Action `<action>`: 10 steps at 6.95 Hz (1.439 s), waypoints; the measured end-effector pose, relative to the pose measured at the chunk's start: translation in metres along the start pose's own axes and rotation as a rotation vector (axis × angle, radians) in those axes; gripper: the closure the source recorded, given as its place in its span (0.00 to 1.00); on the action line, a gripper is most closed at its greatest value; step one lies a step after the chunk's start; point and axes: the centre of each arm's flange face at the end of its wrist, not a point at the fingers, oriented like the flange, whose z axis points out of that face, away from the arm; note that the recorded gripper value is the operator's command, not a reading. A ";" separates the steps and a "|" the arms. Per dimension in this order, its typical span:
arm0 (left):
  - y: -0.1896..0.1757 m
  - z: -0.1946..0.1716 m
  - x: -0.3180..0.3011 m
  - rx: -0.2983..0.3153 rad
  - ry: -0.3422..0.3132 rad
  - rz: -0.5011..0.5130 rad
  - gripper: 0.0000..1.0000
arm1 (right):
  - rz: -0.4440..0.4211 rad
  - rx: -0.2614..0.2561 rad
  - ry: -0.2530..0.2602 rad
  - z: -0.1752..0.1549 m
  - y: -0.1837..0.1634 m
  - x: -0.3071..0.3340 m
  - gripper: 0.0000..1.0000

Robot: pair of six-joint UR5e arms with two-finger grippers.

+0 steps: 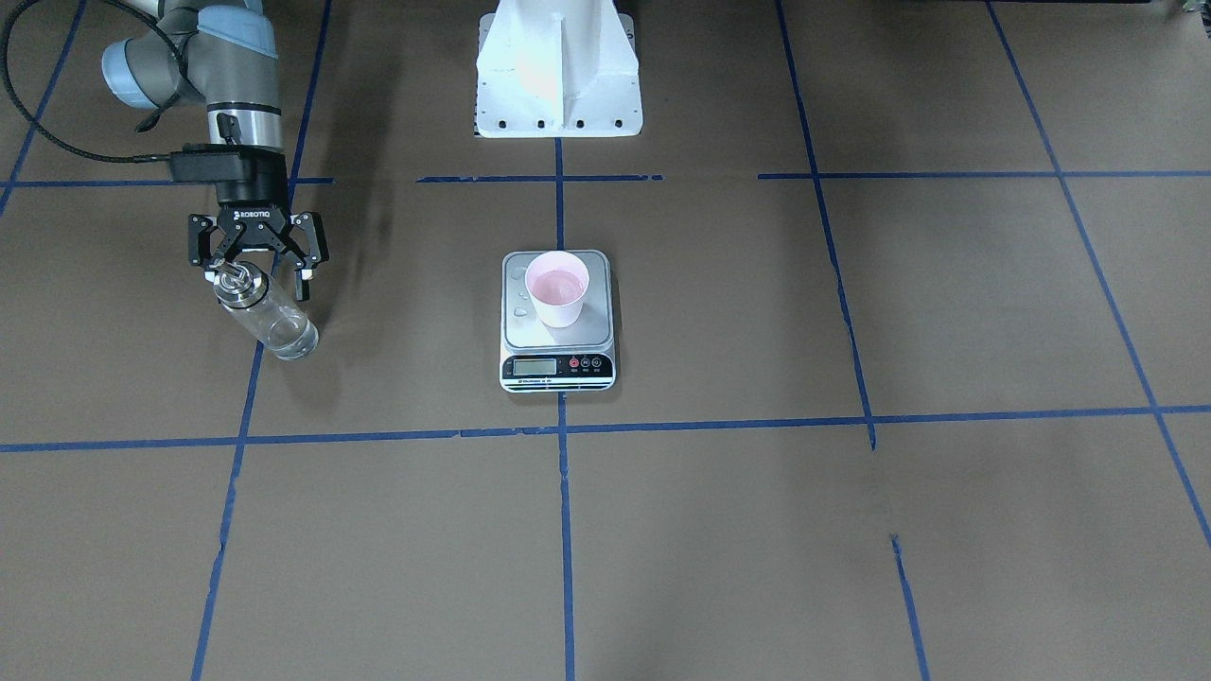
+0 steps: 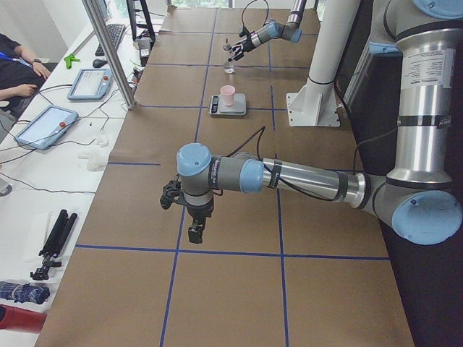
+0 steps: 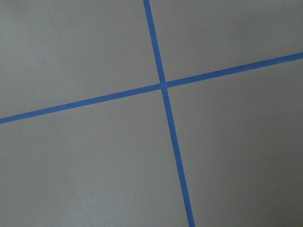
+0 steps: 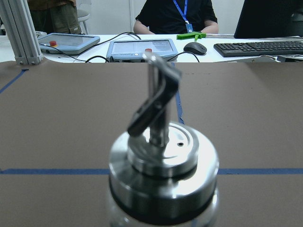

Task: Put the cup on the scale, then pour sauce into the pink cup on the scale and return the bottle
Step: 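Lift the glass bottle upright with the right gripper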

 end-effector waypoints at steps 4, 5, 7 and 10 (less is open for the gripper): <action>0.004 0.002 -0.001 -0.005 0.002 -0.004 0.00 | -0.033 0.022 0.002 0.003 -0.001 -0.006 0.00; 0.005 0.002 -0.001 -0.006 0.002 -0.005 0.00 | -0.033 0.029 0.005 0.004 -0.002 -0.006 0.00; 0.005 0.003 -0.002 -0.007 0.002 -0.005 0.00 | -0.030 0.036 0.007 0.005 -0.005 -0.006 0.00; 0.005 0.002 -0.001 -0.006 0.002 -0.005 0.00 | -0.027 0.046 0.016 0.011 -0.008 -0.007 0.00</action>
